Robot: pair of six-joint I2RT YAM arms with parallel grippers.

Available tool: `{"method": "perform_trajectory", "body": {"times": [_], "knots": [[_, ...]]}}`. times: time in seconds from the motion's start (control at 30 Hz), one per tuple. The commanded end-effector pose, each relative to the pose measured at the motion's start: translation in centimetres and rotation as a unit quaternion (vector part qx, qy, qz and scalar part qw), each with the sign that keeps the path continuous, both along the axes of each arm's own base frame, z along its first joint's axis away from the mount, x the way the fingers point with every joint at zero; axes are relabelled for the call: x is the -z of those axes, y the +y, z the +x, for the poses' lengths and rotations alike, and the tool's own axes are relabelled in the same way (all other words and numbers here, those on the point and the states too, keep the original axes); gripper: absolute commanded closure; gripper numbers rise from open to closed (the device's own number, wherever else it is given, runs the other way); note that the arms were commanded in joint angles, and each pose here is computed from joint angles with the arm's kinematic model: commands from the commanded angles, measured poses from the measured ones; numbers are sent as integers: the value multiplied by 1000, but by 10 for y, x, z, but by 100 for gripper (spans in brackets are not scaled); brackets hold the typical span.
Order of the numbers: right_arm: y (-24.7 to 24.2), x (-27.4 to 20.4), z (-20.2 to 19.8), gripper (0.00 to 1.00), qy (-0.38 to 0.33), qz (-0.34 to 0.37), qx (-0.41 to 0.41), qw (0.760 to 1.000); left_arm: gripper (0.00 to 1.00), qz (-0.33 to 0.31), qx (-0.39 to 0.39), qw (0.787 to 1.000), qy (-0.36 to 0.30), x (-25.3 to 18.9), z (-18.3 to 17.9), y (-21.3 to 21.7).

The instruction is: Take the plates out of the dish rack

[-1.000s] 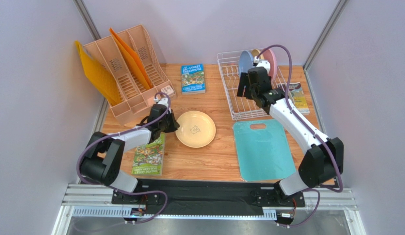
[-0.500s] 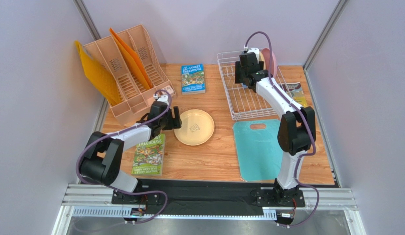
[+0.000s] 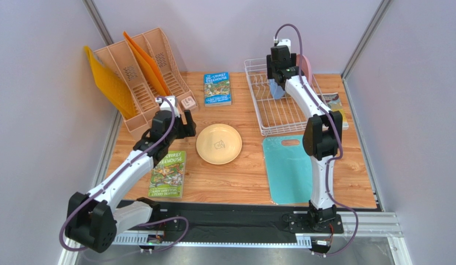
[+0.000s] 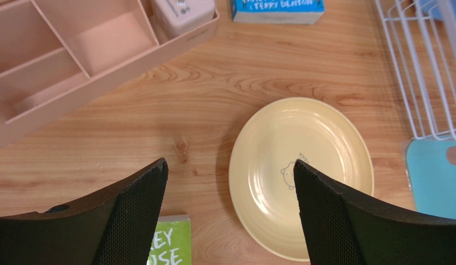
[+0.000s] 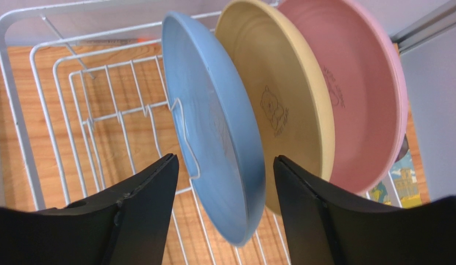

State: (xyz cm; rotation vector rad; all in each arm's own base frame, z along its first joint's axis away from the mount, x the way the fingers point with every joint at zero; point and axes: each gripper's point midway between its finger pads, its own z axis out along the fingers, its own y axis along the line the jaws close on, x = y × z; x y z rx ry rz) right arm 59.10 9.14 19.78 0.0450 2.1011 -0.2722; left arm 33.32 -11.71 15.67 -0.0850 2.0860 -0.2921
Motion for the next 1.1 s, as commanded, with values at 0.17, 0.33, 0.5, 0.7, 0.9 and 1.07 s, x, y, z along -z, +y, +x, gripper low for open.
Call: {"method": "perform_trajectory", "body": {"times": [0.17, 0.33, 0.5, 0.7, 0.9, 1.07], "knots": [[-15, -4, 22, 80, -10, -79, 17, 997, 8, -2, 26, 998, -65, -55, -8, 0], [-23, -23, 13, 100, -32, -105, 39, 993, 8, -7, 28, 998, -62, -52, -8, -2], [-26, -63, 3, 100, -89, -146, 68, 983, 1, -5, 27, 998, -51, -45, -9, -3], [-33, -112, -12, 100, -135, -213, 131, 959, 1, -3, 26, 998, -53, -45, -13, -2], [-24, -145, -39, 100, -167, -230, 153, 946, 1, -7, 27, 998, -52, -44, -15, -2], [-8, -169, -83, 100, -180, -164, 121, 962, 1, -19, 41, 997, -61, -51, -17, -8]]}}
